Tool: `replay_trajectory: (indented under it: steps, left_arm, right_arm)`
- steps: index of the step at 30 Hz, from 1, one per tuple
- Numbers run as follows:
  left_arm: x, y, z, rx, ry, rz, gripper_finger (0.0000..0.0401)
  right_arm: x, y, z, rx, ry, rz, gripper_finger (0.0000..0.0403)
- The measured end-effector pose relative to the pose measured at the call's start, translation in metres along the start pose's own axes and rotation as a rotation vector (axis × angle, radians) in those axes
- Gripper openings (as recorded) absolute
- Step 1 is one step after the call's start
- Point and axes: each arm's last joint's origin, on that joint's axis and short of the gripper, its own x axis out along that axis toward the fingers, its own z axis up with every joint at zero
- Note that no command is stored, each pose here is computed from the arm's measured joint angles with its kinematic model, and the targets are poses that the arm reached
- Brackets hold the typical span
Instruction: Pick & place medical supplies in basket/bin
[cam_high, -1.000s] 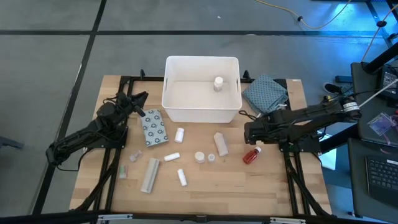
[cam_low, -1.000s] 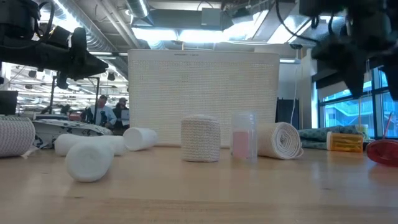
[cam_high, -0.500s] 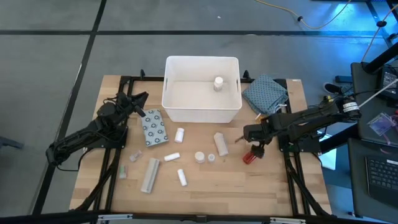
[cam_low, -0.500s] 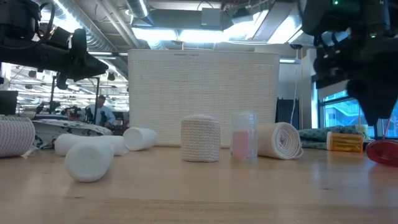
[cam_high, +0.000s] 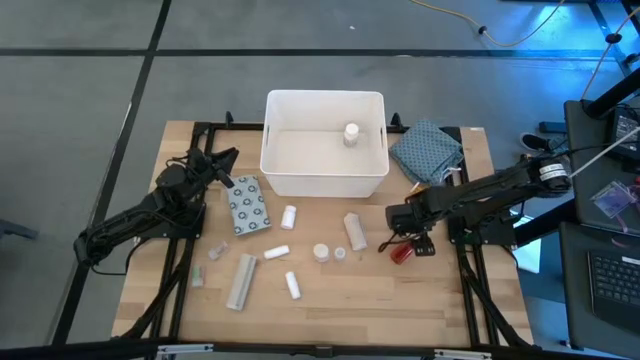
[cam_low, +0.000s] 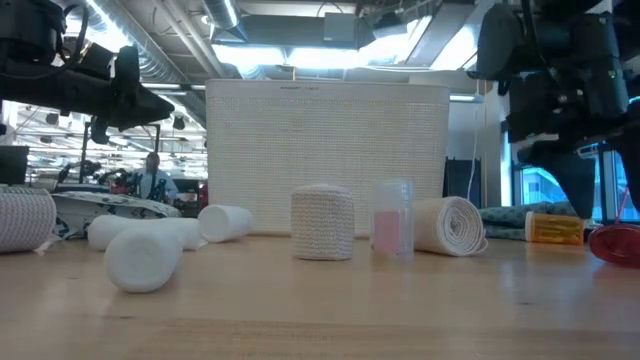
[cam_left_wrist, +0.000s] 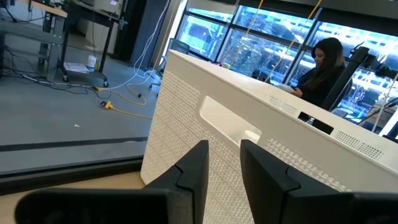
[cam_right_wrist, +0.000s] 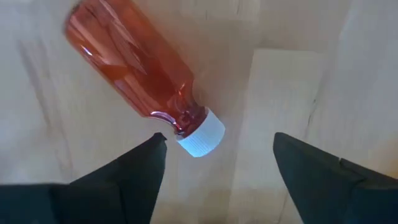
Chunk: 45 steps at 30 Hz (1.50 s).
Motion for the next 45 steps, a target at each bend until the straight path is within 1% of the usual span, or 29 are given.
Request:
replay_trajectory:
  steps: [4,8,11,23,28,33,39,42,45]
  left_arm:
    - [0.0,0.0,0.0,0.0,0.0,0.0,0.0086]
    - [0.0,0.0,0.0,0.0,0.0,0.0,0.0086]
    - [0.0,0.0,0.0,0.0,0.0,0.0,0.0086]
    - [0.0,0.0,0.0,0.0,0.0,0.001,0.0086]
    - [0.0,0.0,0.0,0.0,0.0,0.001,0.0086]
    - [0.0,0.0,0.0,0.0,0.0,0.001,0.0086]
    - [0.0,0.0,0.0,0.0,0.0,0.001,0.0086]
    - [0.0,0.0,0.0,0.0,0.0,0.001,0.0086]
    - [0.0,0.0,0.0,0.0,0.0,0.001,0.0086]
  right_arm:
    - [0.007,-0.001,0.003,-0.001,0.042,-0.002,0.0261]
    - [0.012,0.0,0.004,-0.048,0.069,-0.002,0.0251]
    - [0.014,0.004,0.004,-0.091,0.081,-0.001,0.025]
    - [0.017,0.022,0.003,-0.179,0.088,-0.006,0.025]
    - [0.02,0.022,0.003,-0.183,0.103,-0.009,0.025]
    - [0.031,0.022,0.006,-0.176,0.164,-0.017,0.025]
    - [0.042,0.02,0.01,-0.153,0.221,-0.072,0.0249]
    - [0.042,0.02,0.01,-0.153,0.224,-0.074,0.0239]
    - [0.041,0.02,0.012,-0.155,0.215,-0.075,0.022]
